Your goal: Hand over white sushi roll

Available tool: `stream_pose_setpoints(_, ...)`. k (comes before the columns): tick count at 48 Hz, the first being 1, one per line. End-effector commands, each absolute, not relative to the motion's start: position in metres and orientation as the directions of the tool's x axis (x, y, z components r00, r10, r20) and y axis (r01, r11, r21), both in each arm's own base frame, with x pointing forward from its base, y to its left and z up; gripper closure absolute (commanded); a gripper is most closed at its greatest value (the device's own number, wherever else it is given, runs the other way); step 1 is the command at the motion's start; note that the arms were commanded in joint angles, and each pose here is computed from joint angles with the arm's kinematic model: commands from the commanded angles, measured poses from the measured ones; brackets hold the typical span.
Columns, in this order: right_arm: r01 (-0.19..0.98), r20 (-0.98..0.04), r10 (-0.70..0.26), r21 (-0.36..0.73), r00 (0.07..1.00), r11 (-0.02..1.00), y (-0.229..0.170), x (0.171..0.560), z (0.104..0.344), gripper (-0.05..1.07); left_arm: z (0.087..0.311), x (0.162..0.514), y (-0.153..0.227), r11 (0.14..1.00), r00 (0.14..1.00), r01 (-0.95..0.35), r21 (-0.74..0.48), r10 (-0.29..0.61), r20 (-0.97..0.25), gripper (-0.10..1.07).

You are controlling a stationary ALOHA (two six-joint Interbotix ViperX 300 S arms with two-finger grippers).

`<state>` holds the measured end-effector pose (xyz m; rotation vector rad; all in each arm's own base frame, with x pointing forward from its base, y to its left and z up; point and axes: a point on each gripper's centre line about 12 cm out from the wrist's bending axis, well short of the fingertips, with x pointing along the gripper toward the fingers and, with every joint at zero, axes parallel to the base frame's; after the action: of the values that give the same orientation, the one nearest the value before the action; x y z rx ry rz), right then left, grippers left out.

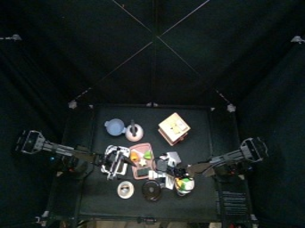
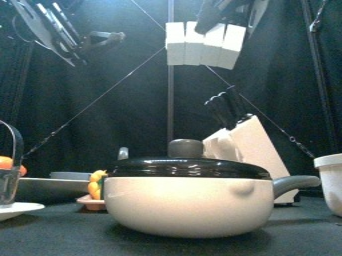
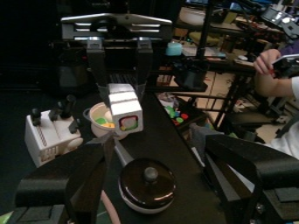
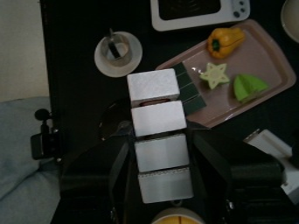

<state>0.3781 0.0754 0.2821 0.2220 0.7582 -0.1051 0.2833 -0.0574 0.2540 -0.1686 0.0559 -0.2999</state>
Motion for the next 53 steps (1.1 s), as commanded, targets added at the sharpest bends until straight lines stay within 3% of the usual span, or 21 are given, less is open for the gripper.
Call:
stream_pose_setpoints(1,0.169,-0.642,-0.031,0.155,0.766,0.973,0.07,0.387,0.303,0.39,0.27,0.298,-0.059,0.939,0.956,0.29,-0.184,-0.292,0.015,-0.03)
stream_pose_setpoints(25,0.147,-0.558,-0.05,0.13,0.828,0.981,0.063,0.401,0.327,0.39,0.262,0.339,-0.053,0.969,0.975,0.216,-0.118,-0.22,-0.026,-0.03)
stream_pose_setpoints(41,0.15,-0.525,-0.047,0.157,0.85,0.976,0.053,0.405,0.329,0.39,0.259,0.343,-0.043,0.977,0.991,0.126,-0.173,-0.132,-0.026,-0.02)
stream_pose_setpoints(53,0.134,-0.5,-0.032,0.169,0.866,0.976,0.052,0.407,0.33,0.39,0.259,0.343,-0.043,0.98,0.991,0.123,-0.156,-0.129,-0.028,0.04)
